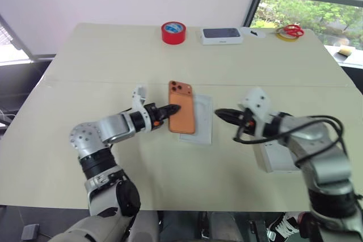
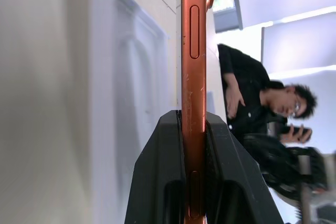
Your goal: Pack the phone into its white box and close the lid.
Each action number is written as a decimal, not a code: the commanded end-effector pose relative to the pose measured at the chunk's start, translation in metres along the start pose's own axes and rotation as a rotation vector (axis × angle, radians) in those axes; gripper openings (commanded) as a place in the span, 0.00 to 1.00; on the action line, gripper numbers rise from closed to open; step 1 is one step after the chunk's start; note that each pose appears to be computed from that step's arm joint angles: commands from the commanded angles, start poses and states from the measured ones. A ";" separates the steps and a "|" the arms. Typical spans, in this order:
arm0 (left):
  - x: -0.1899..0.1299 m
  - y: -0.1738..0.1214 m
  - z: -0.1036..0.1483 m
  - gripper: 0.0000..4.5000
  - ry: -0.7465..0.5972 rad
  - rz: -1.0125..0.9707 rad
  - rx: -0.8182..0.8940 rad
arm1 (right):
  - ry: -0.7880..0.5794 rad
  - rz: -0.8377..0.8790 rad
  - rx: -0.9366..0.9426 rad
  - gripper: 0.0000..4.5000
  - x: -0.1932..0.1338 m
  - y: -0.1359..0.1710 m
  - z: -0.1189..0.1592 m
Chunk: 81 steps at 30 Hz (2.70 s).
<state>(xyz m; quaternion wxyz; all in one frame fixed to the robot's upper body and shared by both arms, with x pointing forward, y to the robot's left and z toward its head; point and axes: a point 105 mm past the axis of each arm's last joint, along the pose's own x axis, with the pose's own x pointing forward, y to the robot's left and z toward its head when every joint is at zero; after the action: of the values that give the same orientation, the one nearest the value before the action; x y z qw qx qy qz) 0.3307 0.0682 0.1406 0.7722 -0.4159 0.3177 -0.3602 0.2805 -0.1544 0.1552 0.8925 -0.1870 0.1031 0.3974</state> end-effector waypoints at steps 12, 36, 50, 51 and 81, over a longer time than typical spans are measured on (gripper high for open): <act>0.035 -0.012 -0.011 0.00 0.119 -0.003 0.081 | -0.016 -0.123 -0.048 0.00 -0.021 -0.012 0.005; -0.029 -0.012 0.031 0.52 0.063 0.124 0.592 | 0.176 -0.151 -0.110 0.00 0.021 -0.025 -0.015; 0.020 0.018 -0.018 0.01 0.274 0.153 0.909 | 0.267 -0.154 -0.170 0.00 0.077 -0.006 -0.020; 0.022 0.017 -0.020 0.01 0.282 0.140 0.911 | 0.267 -0.150 -0.173 0.00 0.078 -0.004 -0.020; 0.103 -0.042 -0.120 0.01 0.543 -0.218 0.873 | 0.518 -0.303 -0.070 0.00 -0.052 -0.017 -0.071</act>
<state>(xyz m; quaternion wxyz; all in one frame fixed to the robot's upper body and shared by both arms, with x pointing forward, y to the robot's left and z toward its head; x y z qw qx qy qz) 0.2829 -0.0732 0.0871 0.7301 0.0276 0.3077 -0.6095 0.2575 -0.2432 0.0999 0.8765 -0.3198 0.3153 0.1734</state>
